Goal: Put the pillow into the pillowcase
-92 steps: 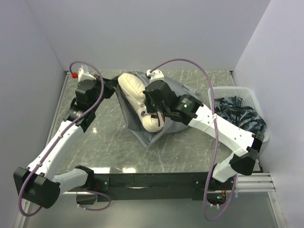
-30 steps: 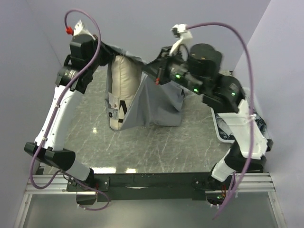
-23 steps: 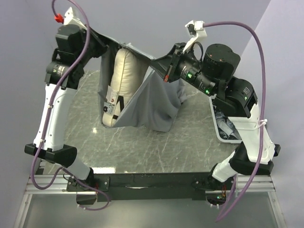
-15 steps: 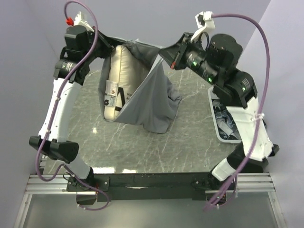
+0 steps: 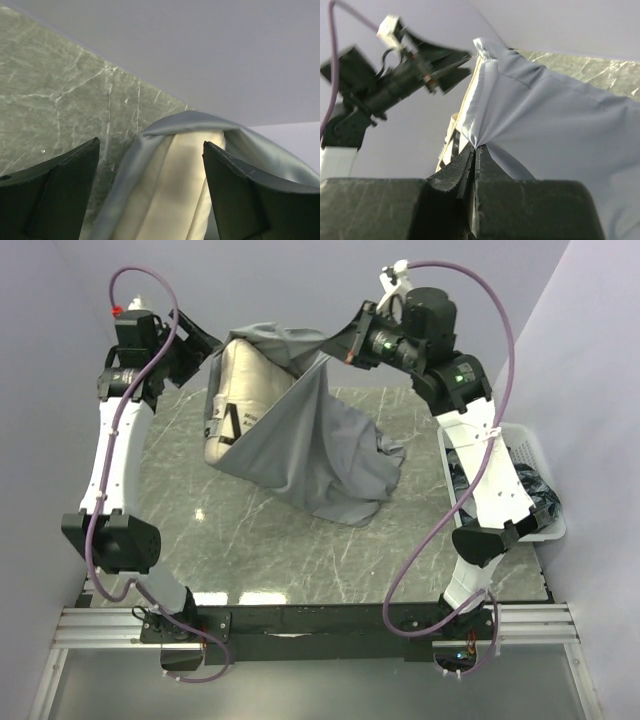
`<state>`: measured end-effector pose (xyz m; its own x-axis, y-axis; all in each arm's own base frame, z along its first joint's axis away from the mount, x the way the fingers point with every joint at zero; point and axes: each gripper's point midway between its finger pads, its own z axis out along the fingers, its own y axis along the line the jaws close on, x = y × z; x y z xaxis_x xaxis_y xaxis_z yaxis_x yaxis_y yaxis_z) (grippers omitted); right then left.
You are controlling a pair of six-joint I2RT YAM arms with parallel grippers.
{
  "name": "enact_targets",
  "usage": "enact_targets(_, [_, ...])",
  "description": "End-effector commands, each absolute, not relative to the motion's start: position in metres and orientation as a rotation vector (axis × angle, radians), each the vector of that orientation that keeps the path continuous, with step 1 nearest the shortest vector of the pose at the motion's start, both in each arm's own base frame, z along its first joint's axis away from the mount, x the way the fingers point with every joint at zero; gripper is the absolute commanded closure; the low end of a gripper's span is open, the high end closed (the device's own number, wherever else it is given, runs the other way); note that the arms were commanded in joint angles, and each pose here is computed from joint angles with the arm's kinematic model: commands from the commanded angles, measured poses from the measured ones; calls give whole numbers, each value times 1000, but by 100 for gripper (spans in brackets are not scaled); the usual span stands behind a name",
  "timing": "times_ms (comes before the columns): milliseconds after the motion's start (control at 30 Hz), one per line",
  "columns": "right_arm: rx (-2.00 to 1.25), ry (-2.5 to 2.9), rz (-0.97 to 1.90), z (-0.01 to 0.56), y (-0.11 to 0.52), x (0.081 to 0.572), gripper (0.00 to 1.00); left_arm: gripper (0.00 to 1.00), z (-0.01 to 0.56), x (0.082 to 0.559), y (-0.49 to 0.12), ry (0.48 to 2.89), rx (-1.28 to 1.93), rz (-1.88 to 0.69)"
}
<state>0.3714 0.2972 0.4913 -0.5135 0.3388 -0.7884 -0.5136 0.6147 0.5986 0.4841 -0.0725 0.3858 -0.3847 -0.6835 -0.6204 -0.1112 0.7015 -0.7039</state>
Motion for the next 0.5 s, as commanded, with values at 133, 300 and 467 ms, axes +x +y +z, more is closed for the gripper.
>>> enact_targets(133, [-247,1666,1201,543,281,333,100,14,448,428,-23,1649,-675,-650])
enact_targets(300, [-234,1664,1144,541,269,327,100,32,407,411,-40,1730,-664,-750])
enact_targets(467, [-240,1658,1155,546,267,324,100,43,340,388,-57,1810,-699,-855])
